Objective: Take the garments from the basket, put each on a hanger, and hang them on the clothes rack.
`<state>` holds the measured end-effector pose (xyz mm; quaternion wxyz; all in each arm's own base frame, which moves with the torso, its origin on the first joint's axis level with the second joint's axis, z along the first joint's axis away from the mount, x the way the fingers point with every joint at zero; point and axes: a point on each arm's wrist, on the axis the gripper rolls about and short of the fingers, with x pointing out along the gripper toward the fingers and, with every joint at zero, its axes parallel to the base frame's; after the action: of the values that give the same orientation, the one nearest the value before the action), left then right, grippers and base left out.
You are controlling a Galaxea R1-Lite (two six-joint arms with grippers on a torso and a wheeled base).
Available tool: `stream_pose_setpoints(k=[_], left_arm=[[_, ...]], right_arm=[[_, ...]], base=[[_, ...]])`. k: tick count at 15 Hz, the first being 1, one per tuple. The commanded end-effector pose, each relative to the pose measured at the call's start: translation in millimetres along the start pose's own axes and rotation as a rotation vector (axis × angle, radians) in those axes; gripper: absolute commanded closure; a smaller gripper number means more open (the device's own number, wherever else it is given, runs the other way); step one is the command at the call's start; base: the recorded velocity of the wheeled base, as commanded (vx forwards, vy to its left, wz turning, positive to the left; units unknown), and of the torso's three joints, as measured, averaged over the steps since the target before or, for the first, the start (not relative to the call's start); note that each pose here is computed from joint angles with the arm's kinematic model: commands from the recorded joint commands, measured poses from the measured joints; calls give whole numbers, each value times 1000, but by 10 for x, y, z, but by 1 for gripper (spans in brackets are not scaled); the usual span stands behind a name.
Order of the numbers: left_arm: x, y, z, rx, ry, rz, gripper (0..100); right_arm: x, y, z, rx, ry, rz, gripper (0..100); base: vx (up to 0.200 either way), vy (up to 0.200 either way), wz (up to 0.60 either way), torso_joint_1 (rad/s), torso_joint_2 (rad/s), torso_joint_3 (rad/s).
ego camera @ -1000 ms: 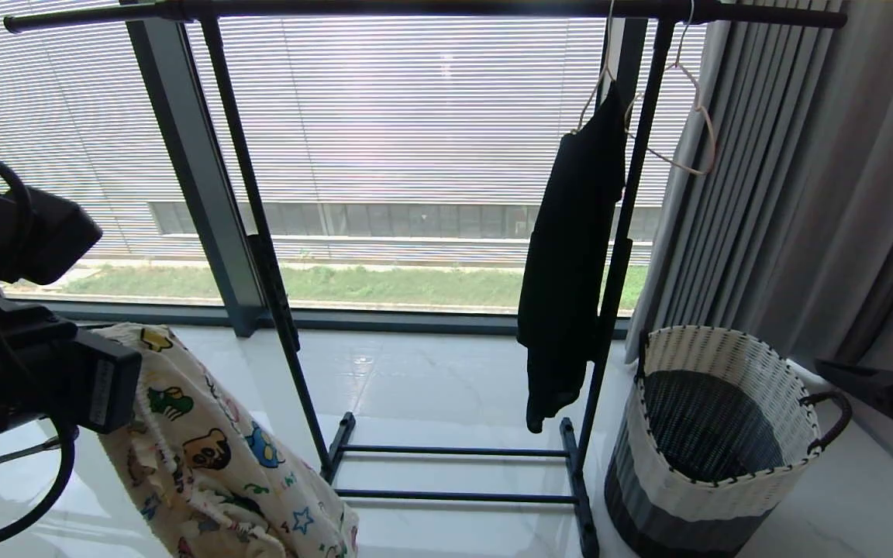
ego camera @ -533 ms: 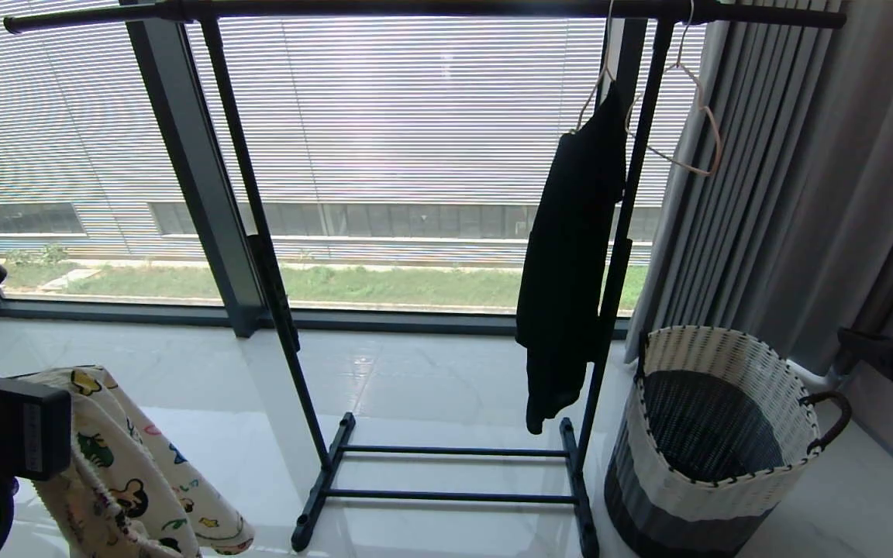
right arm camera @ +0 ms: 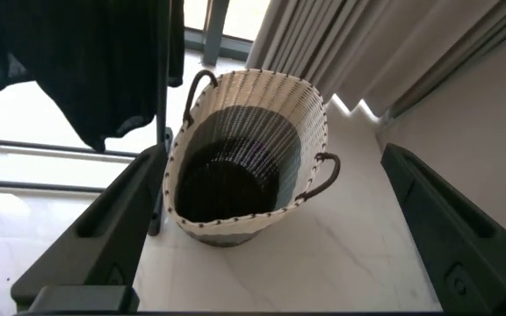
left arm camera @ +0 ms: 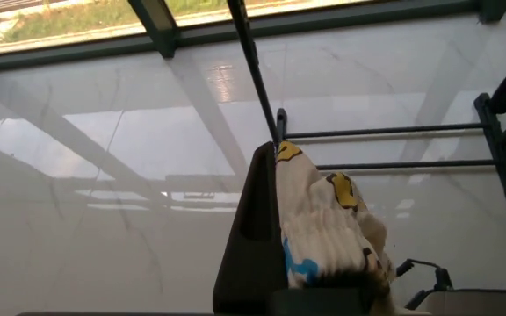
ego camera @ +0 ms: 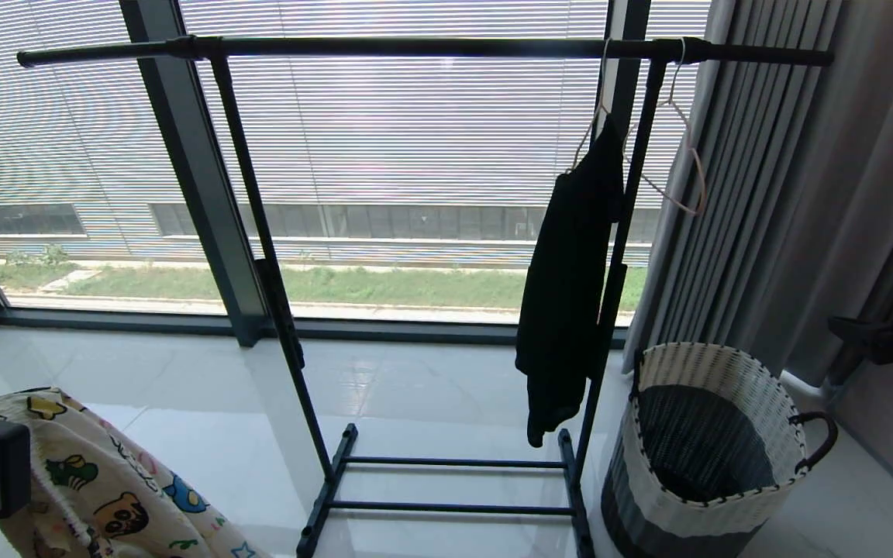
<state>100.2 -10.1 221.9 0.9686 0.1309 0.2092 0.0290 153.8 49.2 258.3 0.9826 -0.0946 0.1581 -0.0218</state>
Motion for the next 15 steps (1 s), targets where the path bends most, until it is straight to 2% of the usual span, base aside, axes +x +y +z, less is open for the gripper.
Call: stream_pose_setpoints(k=[1, 9, 15], left_arm=[[7, 18, -15, 18, 16, 52, 100], [86, 18, 89, 8, -26, 62, 100], [83, 20, 88, 7, -27, 64, 100]], right_arm=[[13, 4, 0, -2, 4, 0, 0], [2, 2, 76, 1, -19, 11, 0], [18, 11, 61, -3, -11, 18, 0]], base=[[0, 0, 0, 168, -456, -281], [0, 0, 0, 195, -478, -282], [0, 0, 0, 228, -505, -281]])
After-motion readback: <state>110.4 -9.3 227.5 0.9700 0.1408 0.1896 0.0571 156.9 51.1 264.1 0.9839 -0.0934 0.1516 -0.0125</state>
